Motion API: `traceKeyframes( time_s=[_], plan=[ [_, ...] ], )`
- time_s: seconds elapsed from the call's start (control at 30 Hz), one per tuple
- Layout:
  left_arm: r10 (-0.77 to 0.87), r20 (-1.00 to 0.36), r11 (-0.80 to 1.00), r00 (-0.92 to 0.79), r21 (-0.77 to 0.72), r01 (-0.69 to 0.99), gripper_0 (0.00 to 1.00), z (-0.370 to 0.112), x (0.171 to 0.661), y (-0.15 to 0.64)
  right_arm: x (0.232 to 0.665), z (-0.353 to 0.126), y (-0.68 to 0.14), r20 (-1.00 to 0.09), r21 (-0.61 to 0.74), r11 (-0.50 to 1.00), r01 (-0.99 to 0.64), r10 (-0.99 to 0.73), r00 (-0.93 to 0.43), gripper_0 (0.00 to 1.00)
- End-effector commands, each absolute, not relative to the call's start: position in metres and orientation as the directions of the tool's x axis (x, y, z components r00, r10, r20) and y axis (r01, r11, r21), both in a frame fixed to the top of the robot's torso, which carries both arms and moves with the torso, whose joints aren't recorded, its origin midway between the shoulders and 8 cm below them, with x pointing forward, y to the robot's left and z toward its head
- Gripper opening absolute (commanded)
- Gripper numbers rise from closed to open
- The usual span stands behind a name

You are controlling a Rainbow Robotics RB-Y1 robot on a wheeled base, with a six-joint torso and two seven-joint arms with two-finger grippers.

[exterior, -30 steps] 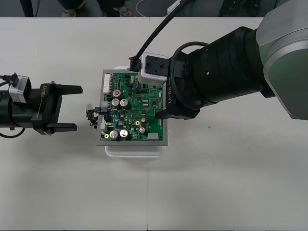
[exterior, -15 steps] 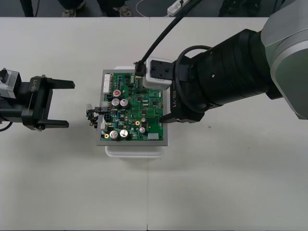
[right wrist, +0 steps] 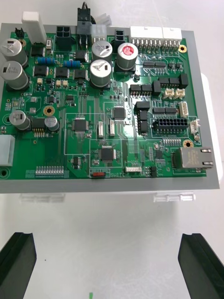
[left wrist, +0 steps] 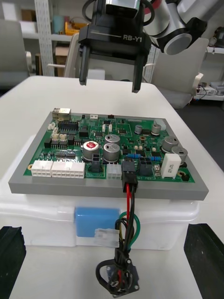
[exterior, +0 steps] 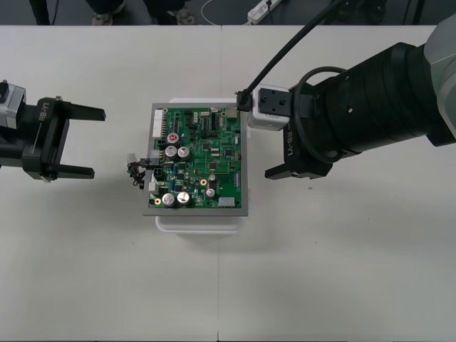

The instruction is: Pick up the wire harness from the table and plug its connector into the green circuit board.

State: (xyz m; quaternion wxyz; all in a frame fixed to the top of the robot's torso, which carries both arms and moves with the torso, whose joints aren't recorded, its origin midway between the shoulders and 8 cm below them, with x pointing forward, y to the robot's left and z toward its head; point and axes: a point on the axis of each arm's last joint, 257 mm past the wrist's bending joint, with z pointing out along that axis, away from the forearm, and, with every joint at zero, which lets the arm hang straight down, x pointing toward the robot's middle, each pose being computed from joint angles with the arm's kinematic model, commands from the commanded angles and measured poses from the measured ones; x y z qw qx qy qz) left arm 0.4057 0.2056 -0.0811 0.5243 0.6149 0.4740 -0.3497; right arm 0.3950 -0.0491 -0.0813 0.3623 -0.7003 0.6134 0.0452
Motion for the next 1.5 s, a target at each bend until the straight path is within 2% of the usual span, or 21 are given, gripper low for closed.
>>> traceKeyframes(
  time_s=[0.03,0.33,0.7,1.37,1.5],
  plan=[
    [0.294,-0.886,-0.036,0.358,0.364,0.931,1.00,-0.046,0.404,0.217,0.400,-0.066,-0.072,-0.477,-0.513,0.001,-0.858,-0.832,0.285,0.89],
    [0.364,-0.866,-0.030,0.343,0.357,0.934,1.00,-0.032,0.399,0.213,0.405,-0.062,-0.094,-0.471,-0.528,0.012,-0.849,-0.836,0.281,0.89],
    [0.423,-0.822,-0.049,0.382,0.400,0.915,1.00,-0.033,0.399,0.204,0.403,-0.080,-0.140,-0.454,-0.501,0.041,-0.865,-0.863,0.222,0.89],
    [0.482,-0.731,-0.021,0.484,0.542,0.840,1.00,-0.018,0.400,0.187,0.390,-0.114,-0.203,-0.328,-0.462,-0.014,-0.887,-0.926,0.185,0.89],
    [0.473,-0.751,0.008,0.461,0.527,0.850,1.00,-0.015,0.399,0.185,0.385,-0.121,-0.214,-0.304,-0.447,-0.023,-0.894,-0.936,0.176,0.89]
  ],
)
